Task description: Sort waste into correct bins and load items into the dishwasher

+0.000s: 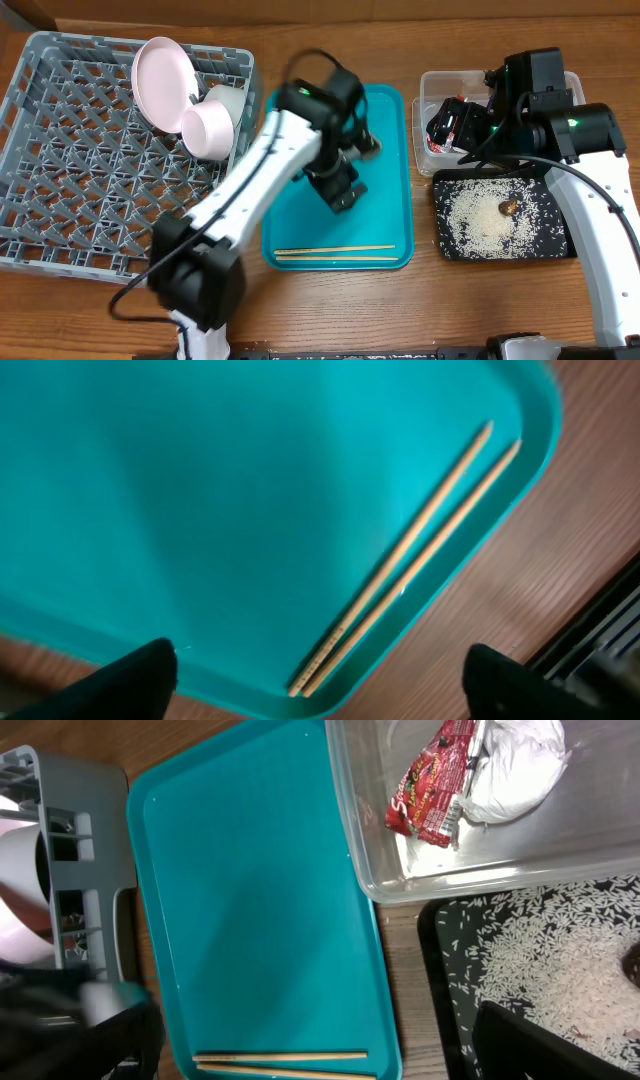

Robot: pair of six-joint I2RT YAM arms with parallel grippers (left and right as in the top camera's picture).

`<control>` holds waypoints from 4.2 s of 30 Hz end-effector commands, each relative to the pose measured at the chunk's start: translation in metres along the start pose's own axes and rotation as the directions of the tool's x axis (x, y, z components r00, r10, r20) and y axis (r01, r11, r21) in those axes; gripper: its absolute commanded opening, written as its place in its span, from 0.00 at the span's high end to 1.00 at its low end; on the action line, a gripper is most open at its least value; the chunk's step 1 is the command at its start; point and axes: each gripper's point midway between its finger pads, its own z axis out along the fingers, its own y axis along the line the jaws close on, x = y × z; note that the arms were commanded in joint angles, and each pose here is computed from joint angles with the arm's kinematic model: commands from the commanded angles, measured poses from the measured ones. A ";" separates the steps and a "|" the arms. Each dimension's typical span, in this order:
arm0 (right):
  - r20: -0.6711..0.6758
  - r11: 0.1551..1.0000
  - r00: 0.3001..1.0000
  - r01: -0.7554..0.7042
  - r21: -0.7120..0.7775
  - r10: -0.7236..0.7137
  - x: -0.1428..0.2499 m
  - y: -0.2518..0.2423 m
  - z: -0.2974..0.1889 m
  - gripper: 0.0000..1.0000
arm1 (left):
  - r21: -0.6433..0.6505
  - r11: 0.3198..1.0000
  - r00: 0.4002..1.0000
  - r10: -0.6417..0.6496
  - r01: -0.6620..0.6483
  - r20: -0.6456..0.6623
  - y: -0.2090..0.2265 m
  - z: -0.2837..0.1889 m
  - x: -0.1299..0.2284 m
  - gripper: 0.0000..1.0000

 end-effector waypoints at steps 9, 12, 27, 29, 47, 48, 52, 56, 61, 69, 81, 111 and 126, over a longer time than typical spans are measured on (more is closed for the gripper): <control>0.008 1.000 1.000 0.006 0.000 -0.006 -0.001 0.001 -0.001 0.00 | 0.122 0.944 0.949 0.313 -0.308 -0.029 -0.016 0.072 0.008 0.08; 0.008 1.000 1.000 0.006 0.000 -0.006 -0.001 0.001 -0.001 0.00 | 0.152 0.930 0.939 0.343 -0.335 -0.030 -0.021 0.082 0.015 0.08; 0.008 1.000 1.000 0.006 0.000 -0.006 -0.001 0.001 -0.001 0.00 | 0.060 0.925 0.924 0.379 -0.375 -0.060 -0.013 0.129 0.026 0.12; 0.008 1.000 1.000 0.006 0.000 -0.006 -0.001 0.001 -0.001 0.00 | 0.034 0.923 0.920 0.386 -0.384 -0.063 -0.011 0.134 0.025 0.14; 0.008 1.000 1.000 0.006 0.000 -0.006 -0.001 0.001 -0.001 0.00 | -0.163 0.896 0.911 0.404 -0.412 -0.083 -0.020 0.095 0.015 0.08; 0.008 1.000 1.000 0.006 0.000 -0.006 -0.001 0.001 -0.001 0.00 | -0.175 0.896 0.913 0.402 -0.408 -0.066 -0.022 0.089 0.014 0.07; 0.008 1.000 1.000 0.005 0.000 -0.005 -0.001 0.001 -0.001 0.00 | -0.200 0.898 0.918 0.395 -0.393 -0.030 -0.024 0.073 0.011 0.08; 0.008 1.000 1.000 0.005 0.000 -0.005 -0.001 0.001 -0.001 0.00 | -0.187 0.899 0.918 0.394 -0.395 -0.048 -0.024 0.080 0.017 0.09; 0.008 1.000 1.000 0.006 0.000 -0.006 -0.001 0.001 -0.001 0.00 | -0.174 0.899 0.916 0.396 -0.402 -0.067 -0.026 0.094 0.027 0.10; 0.008 1.000 1.000 0.006 0.000 -0.006 -0.001 0.001 -0.001 0.00 | -0.139 0.892 0.903 0.422 -0.430 -0.084 -0.039 0.113 0.040 0.10; 0.008 1.000 1.000 0.006 0.000 -0.006 -0.001 0.001 -0.001 0.00 | -0.190 0.888 0.908 0.412 -0.418 -0.073 -0.033 0.128 0.041 0.09; 0.008 1.000 1.000 0.006 0.000 -0.006 -0.001 0.001 -0.001 0.00 | -0.153 0.890 0.873 -0.365 0.429 0.323 0.062 0.100 0.007 0.25; 0.008 1.000 1.000 0.006 0.000 -0.006 -0.001 0.001 -0.001 0.00 | -0.117 0.903 0.891 -0.374 0.413 0.259 0.052 0.060 -0.001 0.26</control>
